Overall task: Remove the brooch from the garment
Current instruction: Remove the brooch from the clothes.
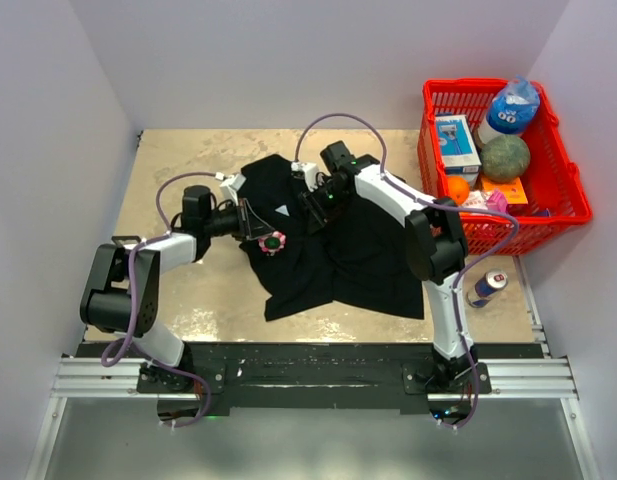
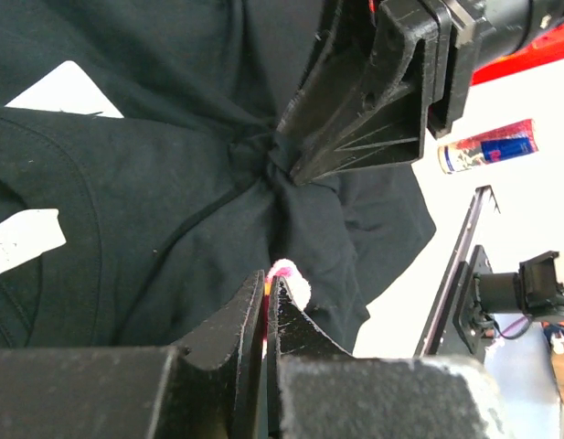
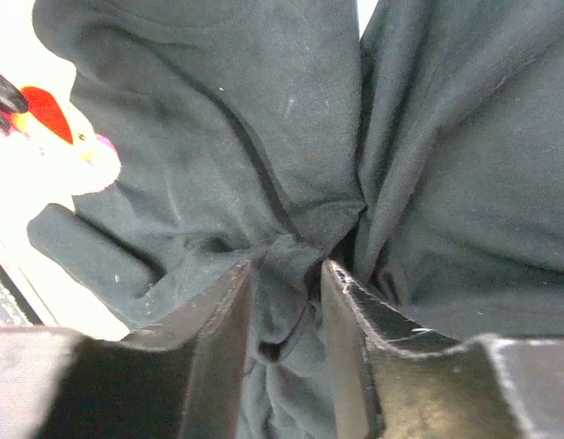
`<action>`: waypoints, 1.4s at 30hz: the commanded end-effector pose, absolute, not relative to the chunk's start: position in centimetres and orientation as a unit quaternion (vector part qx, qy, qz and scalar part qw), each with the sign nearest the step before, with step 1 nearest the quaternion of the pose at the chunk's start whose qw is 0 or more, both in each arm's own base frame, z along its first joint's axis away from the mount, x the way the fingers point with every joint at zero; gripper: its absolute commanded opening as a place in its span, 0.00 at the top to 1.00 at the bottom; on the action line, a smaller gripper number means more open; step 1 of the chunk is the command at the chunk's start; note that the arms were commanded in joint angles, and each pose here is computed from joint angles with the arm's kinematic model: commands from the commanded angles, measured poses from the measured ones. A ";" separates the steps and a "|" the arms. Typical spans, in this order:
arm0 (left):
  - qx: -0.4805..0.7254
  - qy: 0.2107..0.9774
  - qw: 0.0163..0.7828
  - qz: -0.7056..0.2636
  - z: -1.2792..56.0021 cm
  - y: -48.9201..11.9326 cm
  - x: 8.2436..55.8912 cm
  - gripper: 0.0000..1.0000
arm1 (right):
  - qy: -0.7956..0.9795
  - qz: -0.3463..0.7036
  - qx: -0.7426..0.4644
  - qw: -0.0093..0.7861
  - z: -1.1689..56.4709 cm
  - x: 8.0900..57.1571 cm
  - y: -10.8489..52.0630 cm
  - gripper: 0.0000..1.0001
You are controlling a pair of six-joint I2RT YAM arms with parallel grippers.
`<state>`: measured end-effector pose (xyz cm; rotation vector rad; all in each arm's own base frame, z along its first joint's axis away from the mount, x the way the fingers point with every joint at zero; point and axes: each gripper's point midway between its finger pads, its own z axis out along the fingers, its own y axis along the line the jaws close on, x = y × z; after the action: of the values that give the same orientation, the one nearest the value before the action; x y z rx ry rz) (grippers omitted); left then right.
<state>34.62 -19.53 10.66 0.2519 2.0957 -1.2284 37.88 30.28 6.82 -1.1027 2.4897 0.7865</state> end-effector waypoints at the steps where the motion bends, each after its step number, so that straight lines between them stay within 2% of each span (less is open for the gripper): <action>1: 0.135 0.780 0.373 -0.484 14.6 -19.9 35.8 1.00 | 0.826 0.318 -0.406 0.228 14.8 38.7 31.1 0.48; 4: 0.149 0.776 0.364 -0.493 15.5 -20.2 36.0 1.00 | 0.800 0.336 -0.427 0.254 18.1 38.2 31.2 0.45; 5: 0.151 0.774 0.368 -0.493 15.9 -20.2 36.3 1.00 | 0.791 0.336 -0.437 0.265 19.1 38.1 31.2 0.33; 10: 0.176 0.766 0.376 -0.491 18.2 -20.5 37.7 1.00 | 0.787 0.340 -0.414 0.306 21.0 40.0 31.3 0.32; 14: 0.206 0.766 0.385 -0.473 19.4 -20.3 38.3 1.00 | 0.818 0.281 -0.368 0.341 20.3 42.7 30.2 0.36; 15: 0.219 0.766 0.386 -0.465 19.1 -20.2 38.5 1.00 | 0.836 0.231 -0.356 0.349 19.1 44.0 28.8 0.37; 20: 0.225 0.788 0.333 -0.466 16.8 -19.9 37.7 1.00 | 0.868 0.143 -0.356 0.314 15.2 44.0 24.5 0.44; 27: 0.165 0.757 0.242 -0.584 14.9 -20.8 36.2 1.00 | 0.882 0.152 -0.352 0.273 11.5 40.8 22.3 0.50; 31: 0.144 0.759 0.203 -0.602 13.0 -21.0 35.7 1.00 | 0.902 0.140 -0.339 0.228 8.2 38.5 20.0 0.51; 34: 0.120 0.772 0.177 -0.599 10.7 -20.9 35.6 1.00 | 0.913 0.118 -0.335 0.201 6.2 37.5 18.3 0.52; 42: 0.113 0.850 0.169 -0.486 4.1 -18.7 37.1 1.00 | 0.934 0.046 -0.308 0.177 3.5 39.1 13.9 0.53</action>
<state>35.79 -20.14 5.97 0.2681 2.3505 -1.5519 37.17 16.40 3.68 -0.8980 2.6535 0.2780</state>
